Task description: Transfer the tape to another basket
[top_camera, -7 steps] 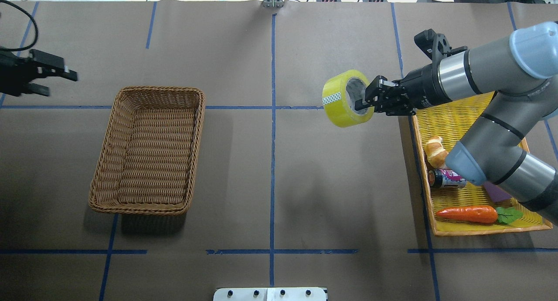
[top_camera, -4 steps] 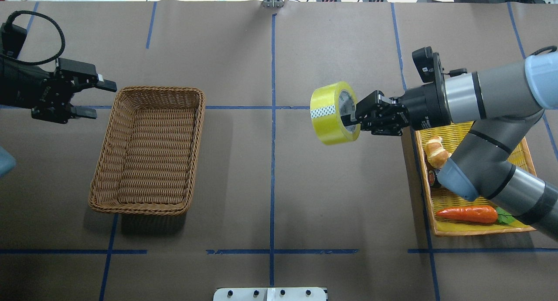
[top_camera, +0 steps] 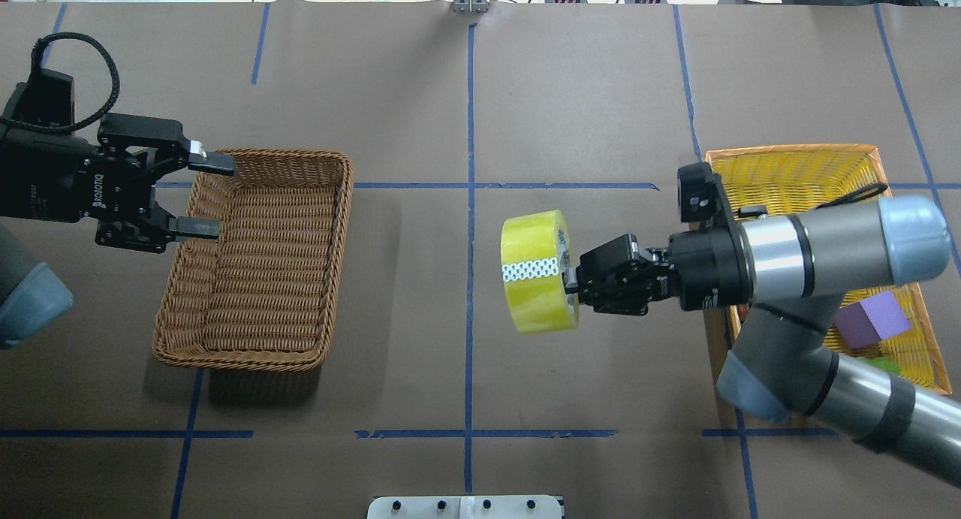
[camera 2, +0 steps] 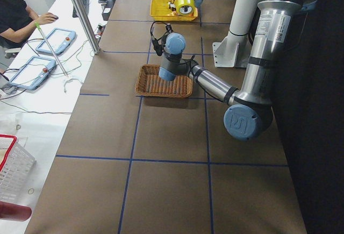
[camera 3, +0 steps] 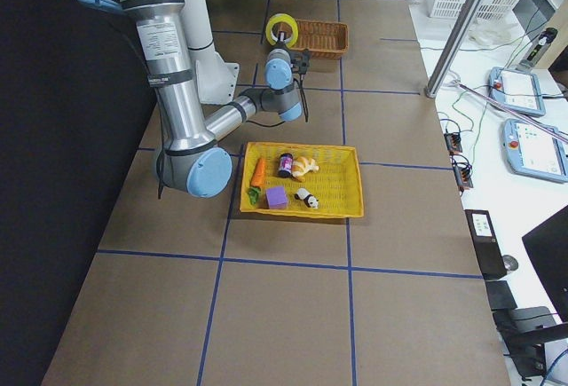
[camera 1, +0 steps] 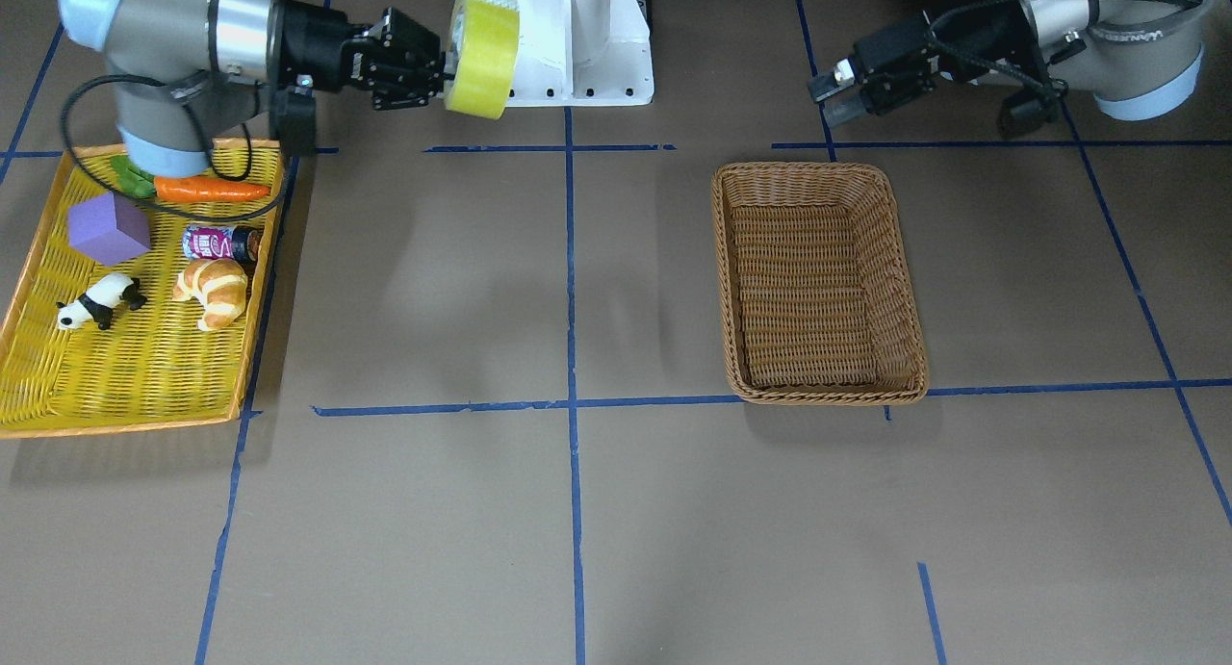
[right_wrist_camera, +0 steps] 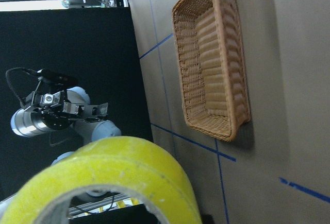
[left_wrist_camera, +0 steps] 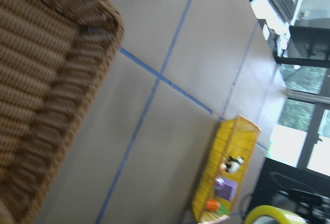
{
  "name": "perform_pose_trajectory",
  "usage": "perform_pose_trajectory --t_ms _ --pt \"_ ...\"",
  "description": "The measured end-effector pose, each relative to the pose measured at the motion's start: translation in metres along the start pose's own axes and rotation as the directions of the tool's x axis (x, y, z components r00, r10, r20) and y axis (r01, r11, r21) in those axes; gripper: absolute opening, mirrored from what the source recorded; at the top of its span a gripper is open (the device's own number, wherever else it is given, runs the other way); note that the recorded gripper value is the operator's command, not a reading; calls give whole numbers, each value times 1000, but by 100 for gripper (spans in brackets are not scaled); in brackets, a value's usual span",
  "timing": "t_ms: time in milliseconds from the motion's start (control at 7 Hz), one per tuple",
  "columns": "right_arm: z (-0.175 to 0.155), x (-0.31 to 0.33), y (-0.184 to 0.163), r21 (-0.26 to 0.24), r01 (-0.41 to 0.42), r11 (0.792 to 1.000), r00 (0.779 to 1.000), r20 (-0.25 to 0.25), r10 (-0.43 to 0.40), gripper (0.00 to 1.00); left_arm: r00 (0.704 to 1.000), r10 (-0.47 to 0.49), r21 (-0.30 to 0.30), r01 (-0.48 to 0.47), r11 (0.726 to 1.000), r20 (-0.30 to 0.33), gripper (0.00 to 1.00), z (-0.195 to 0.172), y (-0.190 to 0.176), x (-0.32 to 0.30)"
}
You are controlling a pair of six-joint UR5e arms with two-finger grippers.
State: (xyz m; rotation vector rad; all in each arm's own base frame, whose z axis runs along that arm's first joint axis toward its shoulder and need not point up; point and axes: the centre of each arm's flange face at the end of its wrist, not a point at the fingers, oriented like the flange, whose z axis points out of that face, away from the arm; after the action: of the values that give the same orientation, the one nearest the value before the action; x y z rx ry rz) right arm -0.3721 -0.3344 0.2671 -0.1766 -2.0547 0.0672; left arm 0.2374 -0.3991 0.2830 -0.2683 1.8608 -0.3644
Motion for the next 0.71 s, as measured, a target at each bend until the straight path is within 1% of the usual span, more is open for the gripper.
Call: perform_pose_trajectory --t_ms 143,286,429,714 --pt "9 2 14 -7 -7 1000 999 48 8 1 996 -27 -32 24 999 -85 100 12 16 -1" --pt "13 0 22 -14 -9 1000 997 73 10 1 985 -59 -67 49 997 -164 100 25 34 -5" --pt "14 -2 25 -18 -8 1000 996 84 10 1 970 -94 -100 73 992 -225 100 41 51 -5" --pt "15 -1 27 -19 -7 1000 996 86 9 1 933 -176 -168 128 978 -313 100 83 85 3"
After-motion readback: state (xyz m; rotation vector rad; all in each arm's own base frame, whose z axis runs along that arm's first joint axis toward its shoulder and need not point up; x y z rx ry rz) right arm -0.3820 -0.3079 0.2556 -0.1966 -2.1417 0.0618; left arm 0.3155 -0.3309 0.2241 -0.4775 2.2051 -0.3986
